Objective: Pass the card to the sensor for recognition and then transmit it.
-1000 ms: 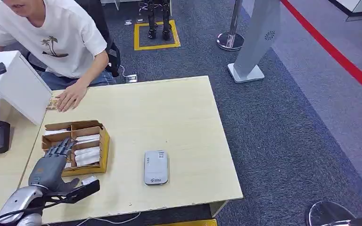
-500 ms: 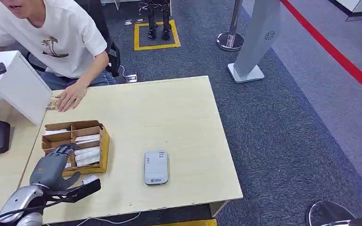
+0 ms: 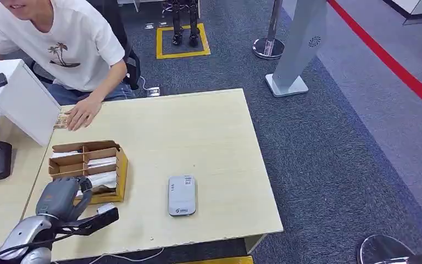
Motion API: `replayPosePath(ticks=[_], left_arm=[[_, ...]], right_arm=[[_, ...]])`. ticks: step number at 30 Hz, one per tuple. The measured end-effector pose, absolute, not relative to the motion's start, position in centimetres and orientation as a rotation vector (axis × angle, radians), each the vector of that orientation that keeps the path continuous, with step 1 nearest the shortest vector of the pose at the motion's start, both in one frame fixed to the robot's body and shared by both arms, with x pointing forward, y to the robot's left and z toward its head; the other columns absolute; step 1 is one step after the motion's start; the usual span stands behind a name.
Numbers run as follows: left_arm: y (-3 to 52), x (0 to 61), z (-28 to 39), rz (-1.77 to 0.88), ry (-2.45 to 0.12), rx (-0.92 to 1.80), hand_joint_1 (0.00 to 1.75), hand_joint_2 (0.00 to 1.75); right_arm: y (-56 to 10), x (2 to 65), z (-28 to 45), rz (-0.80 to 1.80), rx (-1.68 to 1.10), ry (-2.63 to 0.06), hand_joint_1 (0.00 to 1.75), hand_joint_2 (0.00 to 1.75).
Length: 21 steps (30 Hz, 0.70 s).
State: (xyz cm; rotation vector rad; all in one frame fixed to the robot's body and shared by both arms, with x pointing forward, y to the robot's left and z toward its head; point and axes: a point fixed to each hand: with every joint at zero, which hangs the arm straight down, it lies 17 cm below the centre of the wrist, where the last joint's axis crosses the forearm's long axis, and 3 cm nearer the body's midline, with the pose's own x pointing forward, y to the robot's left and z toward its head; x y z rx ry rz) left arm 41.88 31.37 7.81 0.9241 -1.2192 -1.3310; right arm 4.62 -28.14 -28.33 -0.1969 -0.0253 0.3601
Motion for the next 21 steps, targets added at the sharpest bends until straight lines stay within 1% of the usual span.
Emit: replayPosePath(ticks=[8, 15, 21], left_arm=[[30.8, 42.1, 8.9, -1.315, -1.268, 0.929, 1.75, 1.75], [31.0, 43.5, 13.0, -1.253, -1.363, 1.007, 1.75, 1.75], [32.5, 44.6, 16.3, -1.195, -1.404, 1.073, 1.75, 1.75]], right_arm=[[-28.1, 4.6, -28.3, 0.350, -0.198, -0.026, 0.00, 1.75], [-28.1, 4.6, -28.3, 0.340, -0.196, -0.027, 0.00, 1.75], [-28.1, 4.7, -28.3, 0.332, -0.195, -0.028, 0.00, 1.75]])
